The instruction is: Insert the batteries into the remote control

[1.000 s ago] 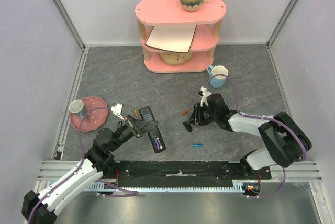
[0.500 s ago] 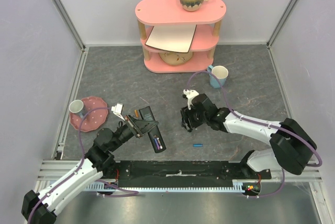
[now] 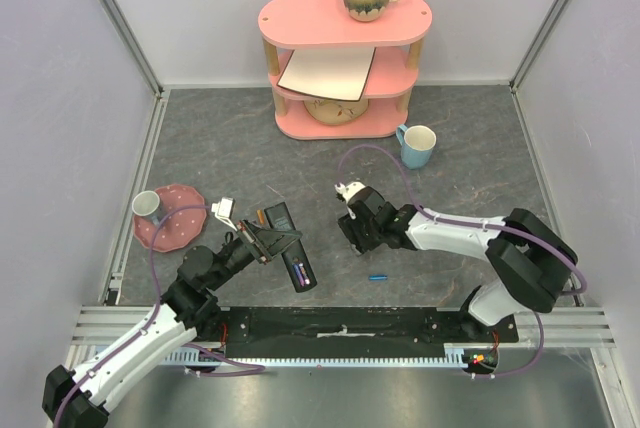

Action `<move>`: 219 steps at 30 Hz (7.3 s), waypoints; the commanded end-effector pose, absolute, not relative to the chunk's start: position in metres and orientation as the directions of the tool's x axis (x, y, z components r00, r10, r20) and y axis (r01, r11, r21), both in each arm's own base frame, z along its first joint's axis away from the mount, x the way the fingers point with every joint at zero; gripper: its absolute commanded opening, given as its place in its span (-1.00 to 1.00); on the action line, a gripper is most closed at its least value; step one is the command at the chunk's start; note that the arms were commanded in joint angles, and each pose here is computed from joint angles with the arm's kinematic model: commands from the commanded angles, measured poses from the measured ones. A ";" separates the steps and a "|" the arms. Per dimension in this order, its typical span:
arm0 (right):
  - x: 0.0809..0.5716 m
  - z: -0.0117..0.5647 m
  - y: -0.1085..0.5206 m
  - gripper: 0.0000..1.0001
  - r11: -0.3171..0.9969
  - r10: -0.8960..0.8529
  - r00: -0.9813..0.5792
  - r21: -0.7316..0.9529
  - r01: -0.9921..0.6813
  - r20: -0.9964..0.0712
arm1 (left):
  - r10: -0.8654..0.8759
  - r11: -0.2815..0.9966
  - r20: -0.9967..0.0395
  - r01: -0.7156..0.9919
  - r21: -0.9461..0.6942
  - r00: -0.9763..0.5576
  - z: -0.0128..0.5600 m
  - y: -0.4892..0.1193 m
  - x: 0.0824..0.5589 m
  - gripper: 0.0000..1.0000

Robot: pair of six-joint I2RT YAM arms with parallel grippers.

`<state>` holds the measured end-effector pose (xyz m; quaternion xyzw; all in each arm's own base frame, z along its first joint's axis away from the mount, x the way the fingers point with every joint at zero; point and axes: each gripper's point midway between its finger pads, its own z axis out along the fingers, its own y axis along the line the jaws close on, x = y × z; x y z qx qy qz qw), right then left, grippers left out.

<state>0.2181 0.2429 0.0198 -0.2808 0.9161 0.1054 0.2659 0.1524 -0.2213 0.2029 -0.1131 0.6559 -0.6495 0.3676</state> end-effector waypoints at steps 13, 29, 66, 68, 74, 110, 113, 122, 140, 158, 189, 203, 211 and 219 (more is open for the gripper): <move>0.226 0.024 0.247 -0.57 0.873 -0.389 -0.736 0.035 -0.487 -0.554 | -0.625 0.152 -0.333 0.308 -0.939 -0.706 0.178 -0.220 0.153 -0.96; 0.267 0.048 0.141 -1.00 0.765 0.634 -0.553 0.333 0.552 -0.541 | -0.629 0.146 -0.346 0.331 -0.932 -0.696 0.188 -0.220 0.153 -0.96; 0.312 0.061 0.168 0.44 0.611 0.774 -0.401 0.412 0.676 -0.489 | -0.618 0.152 -0.328 0.300 -0.942 -0.714 0.175 -0.219 0.150 -0.96; 0.318 0.076 0.172 0.48 0.691 0.710 -0.463 0.397 0.605 -0.531 | -0.617 0.156 -0.330 0.300 -0.941 -0.714 0.174 -0.219 0.150 -0.96; 0.327 0.115 0.193 0.50 0.989 0.100 -0.677 0.149 -0.014 -0.729 | -0.618 0.162 -0.334 0.300 -0.940 -0.712 0.174 -0.219 0.150 -0.96; 0.308 0.031 0.208 0.95 0.888 -0.301 -0.713 0.087 -0.451 -0.633 | -0.627 0.186 -0.335 0.282 -0.941 -0.704 0.164 -0.213 0.150 -0.96; 0.296 0.029 0.209 0.95 0.882 -0.274 -0.730 0.138 -0.450 -0.626 | -0.628 0.186 -0.333 0.280 -0.942 -0.703 0.164 -0.213 0.150 -0.96; 0.281 0.033 0.198 0.86 0.909 -0.196 -0.749 0.169 -0.380 -0.634 | -0.628 0.184 -0.329 0.276 -0.943 -0.706 0.163 -0.213 0.150 -0.96; 0.278 0.012 0.184 0.31 0.926 -0.323 -0.766 -0.019 -0.377 -0.556 | -0.620 0.192 -0.333 0.274 -0.942 -0.711 0.162 -0.216 0.152 -0.96; 0.282 0.021 0.194 0.52 0.920 -0.365 -0.751 -0.087 -0.383 -0.550 | -0.615 0.203 -0.336 0.268 -0.942 -0.714 0.158 -0.218 0.154 -0.96; 0.265 -0.015 0.218 -0.38 0.911 -0.346 -0.835 0.060 -0.409 -0.428 | -0.628 0.208 -0.329 0.255 -0.944 -0.706 0.152 -0.214 0.154 -0.96; 0.264 -0.015 0.197 0.04 0.909 -0.401 -0.833 -0.049 -0.415 -0.380 | -0.624 0.208 -0.327 0.252 -0.945 -0.710 0.152 -0.215 0.154 -0.96; 0.265 -0.017 0.190 -0.27 0.893 -0.444 -0.827 -0.097 -0.440 -0.345 | -0.623 0.210 -0.328 0.252 -0.945 -0.710 0.151 -0.215 0.154 -0.96; 0.269 0.006 0.195 -0.78 0.922 -0.362 -0.814 -0.048 -0.383 -0.454 | -0.624 0.216 -0.332 0.252 -0.943 -0.708 0.153 -0.216 0.156 -0.96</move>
